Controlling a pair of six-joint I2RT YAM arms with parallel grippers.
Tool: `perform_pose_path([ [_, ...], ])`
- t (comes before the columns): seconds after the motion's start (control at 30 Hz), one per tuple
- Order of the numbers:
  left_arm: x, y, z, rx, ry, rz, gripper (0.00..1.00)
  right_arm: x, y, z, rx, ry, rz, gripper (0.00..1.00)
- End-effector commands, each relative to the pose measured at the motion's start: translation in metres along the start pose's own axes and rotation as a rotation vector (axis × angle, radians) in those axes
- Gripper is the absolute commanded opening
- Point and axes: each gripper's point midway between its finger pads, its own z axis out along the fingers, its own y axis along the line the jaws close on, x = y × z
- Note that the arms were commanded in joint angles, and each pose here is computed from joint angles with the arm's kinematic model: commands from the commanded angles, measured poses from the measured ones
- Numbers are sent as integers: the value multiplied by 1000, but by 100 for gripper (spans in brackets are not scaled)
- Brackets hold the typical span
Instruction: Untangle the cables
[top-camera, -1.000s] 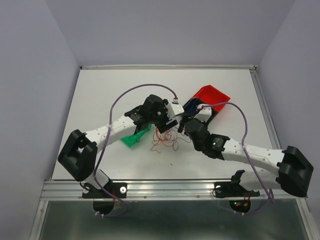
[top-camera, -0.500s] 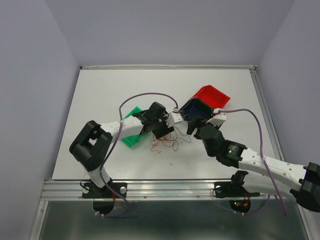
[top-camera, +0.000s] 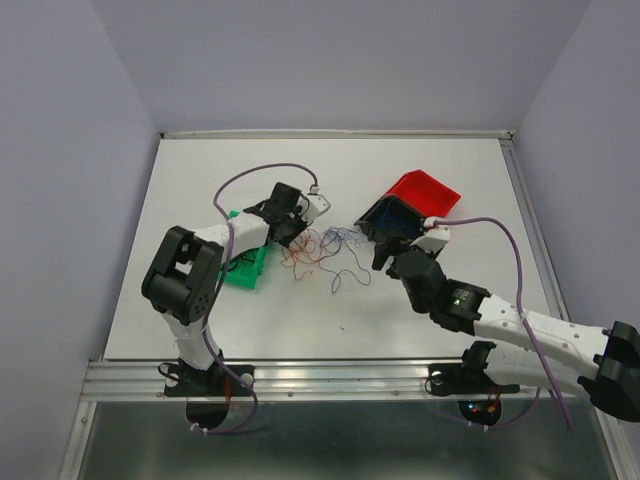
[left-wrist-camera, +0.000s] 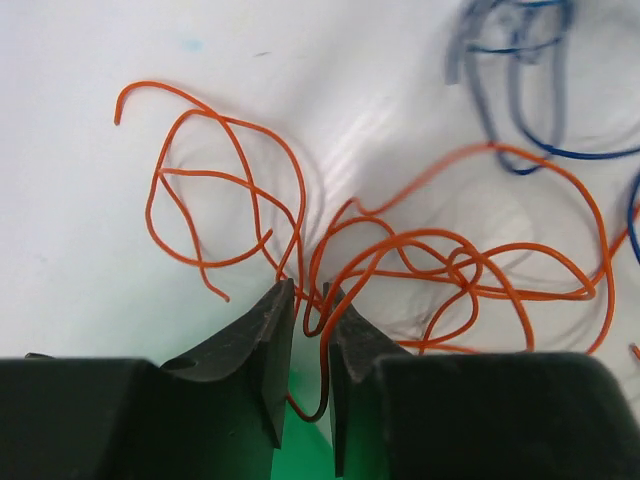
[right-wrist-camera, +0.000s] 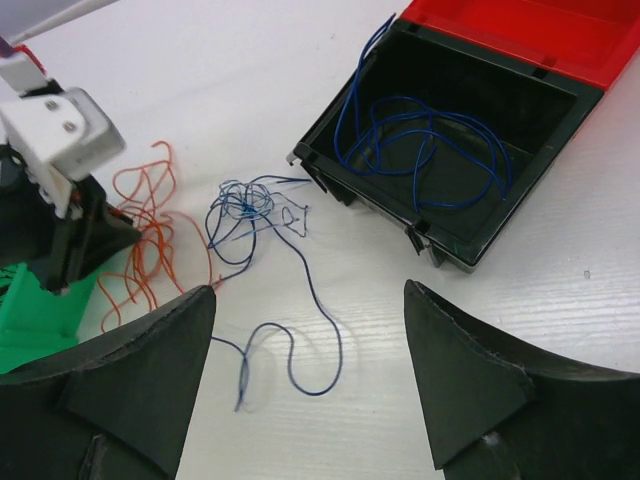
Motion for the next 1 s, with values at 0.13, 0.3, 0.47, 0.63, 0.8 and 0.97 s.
perform_pose_path([
  [0.13,-41,14,-34,48,-202,-23,22,15,11,13,2,44,-51,80],
  [0.3,-69,7,-76,63,-339,-3,13,26,30,23,-44,78,-94,79],
  [0.47,-87,10,-123,15,-488,11,5,42,63,33,-198,100,-155,80],
  [0.63,-93,11,-151,-28,-580,21,1,63,80,48,-252,116,-197,93],
  [0.8,-100,26,-175,-124,-650,4,0,75,94,77,-177,123,-238,96],
  [0.97,-103,34,-202,-213,-749,-2,0,105,94,110,-84,150,-318,95],
])
